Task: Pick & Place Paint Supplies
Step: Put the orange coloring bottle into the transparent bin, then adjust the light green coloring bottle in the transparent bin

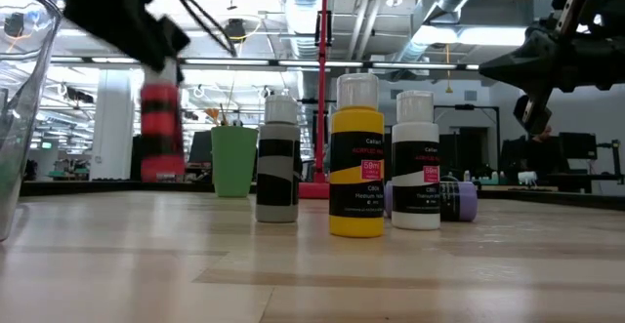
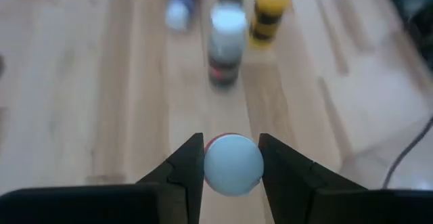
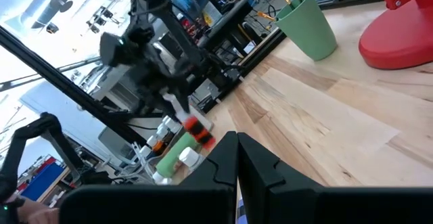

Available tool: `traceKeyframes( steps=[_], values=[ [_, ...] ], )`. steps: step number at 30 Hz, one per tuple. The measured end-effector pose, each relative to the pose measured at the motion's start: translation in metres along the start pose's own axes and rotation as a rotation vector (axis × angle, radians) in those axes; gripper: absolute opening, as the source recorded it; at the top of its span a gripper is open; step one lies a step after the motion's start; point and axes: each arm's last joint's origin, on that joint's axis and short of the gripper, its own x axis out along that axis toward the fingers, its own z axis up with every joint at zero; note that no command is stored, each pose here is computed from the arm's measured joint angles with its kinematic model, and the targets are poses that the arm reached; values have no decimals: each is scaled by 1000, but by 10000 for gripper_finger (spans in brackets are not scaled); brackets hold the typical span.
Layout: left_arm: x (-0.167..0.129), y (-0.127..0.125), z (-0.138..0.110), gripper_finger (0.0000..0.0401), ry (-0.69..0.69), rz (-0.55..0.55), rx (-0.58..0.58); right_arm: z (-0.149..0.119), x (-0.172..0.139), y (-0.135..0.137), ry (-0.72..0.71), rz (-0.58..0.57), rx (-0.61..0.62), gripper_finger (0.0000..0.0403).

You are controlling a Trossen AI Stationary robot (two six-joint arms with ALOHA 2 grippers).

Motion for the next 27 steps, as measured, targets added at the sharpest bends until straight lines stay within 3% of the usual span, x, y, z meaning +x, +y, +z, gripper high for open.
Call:
traceKeyframes(
  steps=[7, 13, 23, 27],
  values=[
    [26, -4, -10, 111, 97, 3, 52, 0, 0, 0, -3, 2, 0, 0],
    [29, -5, -10, 141, 98, 0, 105, 0, 0, 0, -3, 3, 0, 0],
    [-4, -4, 2, 237, -41, -63, 173, 0, 0, 0, -3, 3, 0, 0],
    [-25, -10, 11, 256, -126, -101, 206, 0, 0, 0, -3, 3, 0, 0]
  ],
)
